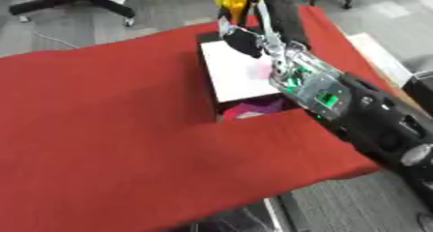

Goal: Pick up the objects with one hand, pass them to the other hand, and then place them into the box on the other side of the table.

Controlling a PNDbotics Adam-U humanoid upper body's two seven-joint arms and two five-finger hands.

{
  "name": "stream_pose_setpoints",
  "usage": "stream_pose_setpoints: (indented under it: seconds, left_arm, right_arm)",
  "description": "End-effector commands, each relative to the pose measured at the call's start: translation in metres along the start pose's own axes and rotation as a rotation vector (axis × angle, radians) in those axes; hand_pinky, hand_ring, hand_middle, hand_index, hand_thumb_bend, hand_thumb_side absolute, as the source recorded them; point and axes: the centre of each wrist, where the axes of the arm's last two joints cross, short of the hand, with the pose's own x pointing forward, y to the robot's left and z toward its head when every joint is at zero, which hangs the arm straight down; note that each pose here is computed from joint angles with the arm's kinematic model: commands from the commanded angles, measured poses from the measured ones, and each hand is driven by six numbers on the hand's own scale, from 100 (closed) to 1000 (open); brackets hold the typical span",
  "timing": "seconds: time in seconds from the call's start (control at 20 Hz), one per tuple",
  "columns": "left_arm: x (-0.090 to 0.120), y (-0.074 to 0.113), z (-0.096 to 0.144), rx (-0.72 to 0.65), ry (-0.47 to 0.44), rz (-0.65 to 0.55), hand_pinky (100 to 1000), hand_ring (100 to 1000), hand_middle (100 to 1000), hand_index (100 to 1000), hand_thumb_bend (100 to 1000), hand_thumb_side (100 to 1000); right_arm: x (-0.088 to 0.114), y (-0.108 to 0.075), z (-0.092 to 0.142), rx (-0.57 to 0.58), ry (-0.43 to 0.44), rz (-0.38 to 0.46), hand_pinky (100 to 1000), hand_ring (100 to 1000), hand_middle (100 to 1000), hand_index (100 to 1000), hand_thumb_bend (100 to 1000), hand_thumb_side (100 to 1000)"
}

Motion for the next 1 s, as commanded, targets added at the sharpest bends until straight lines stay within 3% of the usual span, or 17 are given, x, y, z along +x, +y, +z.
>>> stream_pose_setpoints:
  seconds: [0.05,0.2,0.3,0.35,0.4,0.45,0.5,0.6,0.65,0.8,1.0]
  left_arm:
    - [0.013,0.001,-0.003,-0.010,-0.028,-0.033,773,712,666,751,172,807]
    - [0.014,0.000,-0.003,-0.015,-0.032,-0.034,773,712,665,751,169,806]
    - [0.014,0.000,-0.002,-0.016,-0.032,-0.035,773,712,665,751,168,806]
    - [0.014,0.000,-0.002,-0.016,-0.031,-0.035,773,712,665,751,168,807]
    - [0.014,0.000,-0.001,-0.015,-0.030,-0.035,773,712,665,751,168,807]
    - [0.014,-0.001,-0.001,-0.016,-0.029,-0.035,773,712,666,751,168,807]
    - [0.014,-0.001,-0.001,-0.016,-0.029,-0.034,773,712,666,751,167,806]
    - [0.013,-0.001,-0.001,-0.017,-0.029,-0.033,773,712,666,751,168,807]
    - [0.013,-0.002,-0.001,-0.018,-0.028,-0.032,773,712,666,751,168,807]
    - [0.013,-0.002,0.000,-0.017,-0.023,-0.033,773,713,666,752,168,809]
    - [0.011,-0.002,0.001,-0.019,-0.014,-0.032,773,713,667,757,170,813]
  right_arm:
    - [-0.035,0.006,-0.020,-0.270,0.433,0.260,378,1000,717,339,100,286]
    - [-0.069,0.026,-0.023,-0.177,0.580,0.290,412,1000,736,352,100,288]
    - [-0.084,0.035,-0.021,-0.133,0.650,0.301,431,1000,745,407,100,290]
    - [-0.089,0.038,-0.020,-0.117,0.674,0.303,439,1000,750,456,100,270]
    - [-0.093,0.039,-0.019,-0.106,0.691,0.307,450,1000,755,580,100,198]
    - [-0.096,0.040,-0.019,-0.100,0.700,0.313,457,1000,761,654,100,198]
    - [-0.098,0.041,-0.018,-0.099,0.703,0.321,465,1000,769,748,100,303]
    - [-0.099,0.041,-0.018,-0.106,0.689,0.341,488,1000,779,815,100,464]
    - [-0.099,0.041,-0.018,-0.114,0.678,0.355,515,1000,791,879,100,700]
    - [-0.098,0.038,-0.018,-0.160,0.623,0.406,535,1000,800,944,100,697]
    - [-0.085,0.035,-0.009,-0.173,0.495,0.463,760,1000,873,1000,100,579]
